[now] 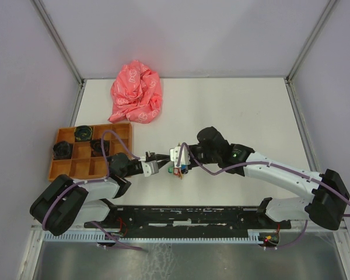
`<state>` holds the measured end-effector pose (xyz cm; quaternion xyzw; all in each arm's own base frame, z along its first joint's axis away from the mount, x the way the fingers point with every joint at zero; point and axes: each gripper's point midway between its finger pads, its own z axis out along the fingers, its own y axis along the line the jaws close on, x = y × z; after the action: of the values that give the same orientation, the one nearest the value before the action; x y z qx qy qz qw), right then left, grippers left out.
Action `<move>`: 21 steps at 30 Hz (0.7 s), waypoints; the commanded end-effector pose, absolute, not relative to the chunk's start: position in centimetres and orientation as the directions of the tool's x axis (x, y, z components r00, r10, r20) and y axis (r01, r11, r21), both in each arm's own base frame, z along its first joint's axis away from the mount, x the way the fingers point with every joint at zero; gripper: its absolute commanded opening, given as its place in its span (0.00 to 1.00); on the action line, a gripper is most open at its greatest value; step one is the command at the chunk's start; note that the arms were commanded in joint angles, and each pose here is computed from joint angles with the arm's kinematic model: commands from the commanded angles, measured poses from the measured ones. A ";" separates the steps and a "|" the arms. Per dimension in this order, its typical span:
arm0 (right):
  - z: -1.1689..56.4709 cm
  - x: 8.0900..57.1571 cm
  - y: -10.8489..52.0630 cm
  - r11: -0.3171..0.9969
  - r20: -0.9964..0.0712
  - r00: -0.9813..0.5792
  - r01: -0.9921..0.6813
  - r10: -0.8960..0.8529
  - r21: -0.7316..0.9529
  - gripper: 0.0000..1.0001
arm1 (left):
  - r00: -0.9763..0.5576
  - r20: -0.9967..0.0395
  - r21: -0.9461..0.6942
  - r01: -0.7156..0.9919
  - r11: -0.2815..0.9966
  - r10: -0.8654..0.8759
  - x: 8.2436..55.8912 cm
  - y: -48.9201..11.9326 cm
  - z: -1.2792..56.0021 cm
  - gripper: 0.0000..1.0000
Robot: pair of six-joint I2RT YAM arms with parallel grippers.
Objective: Put the keys on the keyring
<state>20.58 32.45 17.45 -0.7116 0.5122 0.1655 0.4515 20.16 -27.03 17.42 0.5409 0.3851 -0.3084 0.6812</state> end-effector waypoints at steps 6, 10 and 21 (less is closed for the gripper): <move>23.1 19.6 34.1 -0.060 -0.740 0.506 -0.840 -0.442 -0.539 0.01 | 0.543 -0.839 0.522 0.818 0.241 -0.025 20.5 -27.5 19.8 0.03; 22.5 19.7 34.3 -0.060 -0.747 0.487 -0.853 -0.454 -0.519 0.08 | 0.541 -0.840 0.519 0.822 0.235 -0.039 20.3 -27.6 20.0 0.03; 20.9 21.0 31.2 0.040 -0.746 0.402 -0.867 -0.530 -0.496 0.36 | 0.552 -0.831 0.523 0.816 0.248 -0.064 19.9 -27.3 20.6 0.03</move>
<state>20.39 31.67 18.90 -0.6974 0.5190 0.1669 0.4652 20.20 -27.18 17.97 0.5396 0.3887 -0.3084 0.6802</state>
